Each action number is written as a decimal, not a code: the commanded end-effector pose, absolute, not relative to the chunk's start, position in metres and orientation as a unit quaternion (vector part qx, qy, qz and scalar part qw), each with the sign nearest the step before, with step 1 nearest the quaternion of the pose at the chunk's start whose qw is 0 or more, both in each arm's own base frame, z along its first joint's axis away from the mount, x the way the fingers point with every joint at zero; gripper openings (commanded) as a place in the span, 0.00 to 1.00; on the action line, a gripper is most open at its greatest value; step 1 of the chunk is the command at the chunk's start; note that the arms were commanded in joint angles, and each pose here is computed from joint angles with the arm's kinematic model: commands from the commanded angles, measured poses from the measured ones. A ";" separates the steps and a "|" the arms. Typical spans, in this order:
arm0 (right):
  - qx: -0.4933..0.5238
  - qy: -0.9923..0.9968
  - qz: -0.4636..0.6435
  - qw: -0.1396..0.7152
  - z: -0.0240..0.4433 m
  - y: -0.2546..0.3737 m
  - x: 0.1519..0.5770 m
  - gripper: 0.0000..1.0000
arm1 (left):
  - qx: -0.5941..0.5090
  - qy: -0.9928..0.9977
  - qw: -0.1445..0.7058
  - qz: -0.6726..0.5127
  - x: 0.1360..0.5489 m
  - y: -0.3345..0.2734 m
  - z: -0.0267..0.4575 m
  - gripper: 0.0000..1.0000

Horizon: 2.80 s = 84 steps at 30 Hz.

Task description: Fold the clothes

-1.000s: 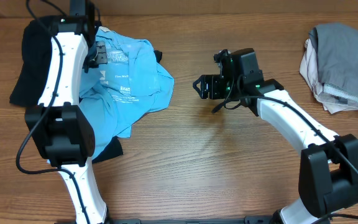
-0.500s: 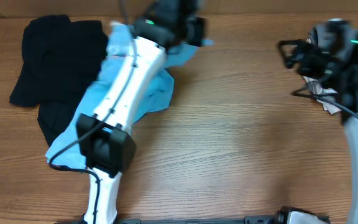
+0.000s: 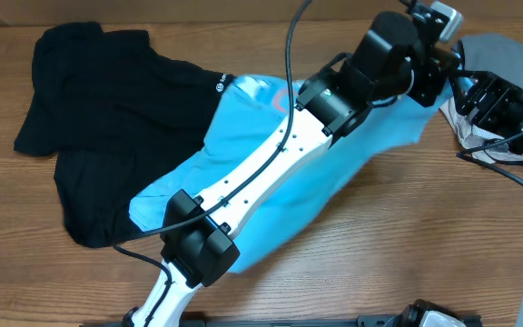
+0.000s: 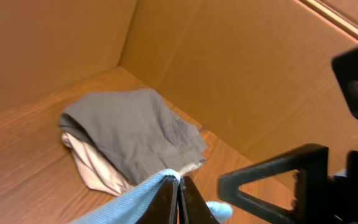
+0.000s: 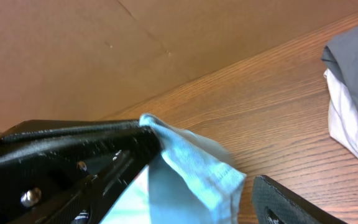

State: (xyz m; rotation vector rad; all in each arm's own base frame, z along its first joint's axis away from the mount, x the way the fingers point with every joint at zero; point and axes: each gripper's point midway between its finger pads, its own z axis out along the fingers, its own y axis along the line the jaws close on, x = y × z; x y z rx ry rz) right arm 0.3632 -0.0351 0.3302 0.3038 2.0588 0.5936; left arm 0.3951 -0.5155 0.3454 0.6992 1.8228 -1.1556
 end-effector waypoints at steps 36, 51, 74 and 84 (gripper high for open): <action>0.223 0.800 0.253 0.496 0.344 -0.118 0.327 0.86 | 0.144 0.435 0.696 -0.553 0.344 -0.385 0.678 0.04; 0.223 0.807 0.263 0.478 0.335 -0.113 0.330 0.86 | 0.101 0.762 0.564 -0.303 0.469 -0.269 0.502 0.04; 0.148 0.851 0.325 0.385 0.282 -0.049 0.373 0.87 | 0.132 0.949 0.284 -0.026 0.491 -0.156 0.277 1.00; 0.146 0.857 0.311 0.384 0.278 -0.051 0.372 0.87 | 0.042 0.996 0.070 -0.039 0.505 -0.122 0.100 0.98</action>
